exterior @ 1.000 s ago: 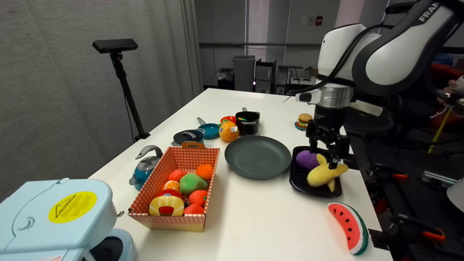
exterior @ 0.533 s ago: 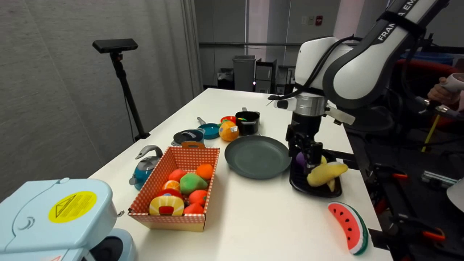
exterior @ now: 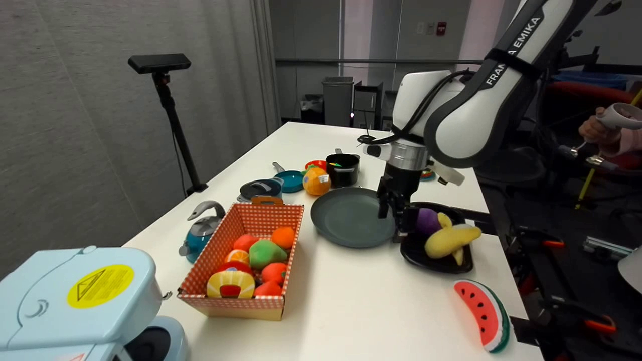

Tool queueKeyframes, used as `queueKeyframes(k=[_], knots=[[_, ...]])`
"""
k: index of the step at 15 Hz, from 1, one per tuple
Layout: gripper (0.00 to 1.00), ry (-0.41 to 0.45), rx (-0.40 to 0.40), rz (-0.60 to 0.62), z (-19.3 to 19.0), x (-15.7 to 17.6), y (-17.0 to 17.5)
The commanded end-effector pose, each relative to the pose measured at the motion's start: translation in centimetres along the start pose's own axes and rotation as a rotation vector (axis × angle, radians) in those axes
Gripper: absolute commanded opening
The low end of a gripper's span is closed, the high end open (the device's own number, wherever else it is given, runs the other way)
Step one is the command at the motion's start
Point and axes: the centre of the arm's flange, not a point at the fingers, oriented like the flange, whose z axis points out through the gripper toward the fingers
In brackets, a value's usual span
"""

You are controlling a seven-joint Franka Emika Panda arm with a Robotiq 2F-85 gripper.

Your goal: Move the grey plate to the edge of the table

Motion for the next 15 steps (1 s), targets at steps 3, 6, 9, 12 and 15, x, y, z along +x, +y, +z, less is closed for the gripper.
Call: queueKeyframes(k=[3, 6, 9, 12, 15], knots=[[1.0, 0.045, -0.049, 0.023, 2.1, 1.7, 1.8], [1.0, 0.036, -0.054, 0.02, 3.2, 1.6, 1.7], [1.0, 0.018, -0.05, 0.024, 4.7, 1.2, 1.3], [1.0, -0.003, -0.04, 0.03, 5.9, 0.6, 0.6], [1.0, -0.014, -0.033, 0.03, 6.4, 0.7, 0.1]])
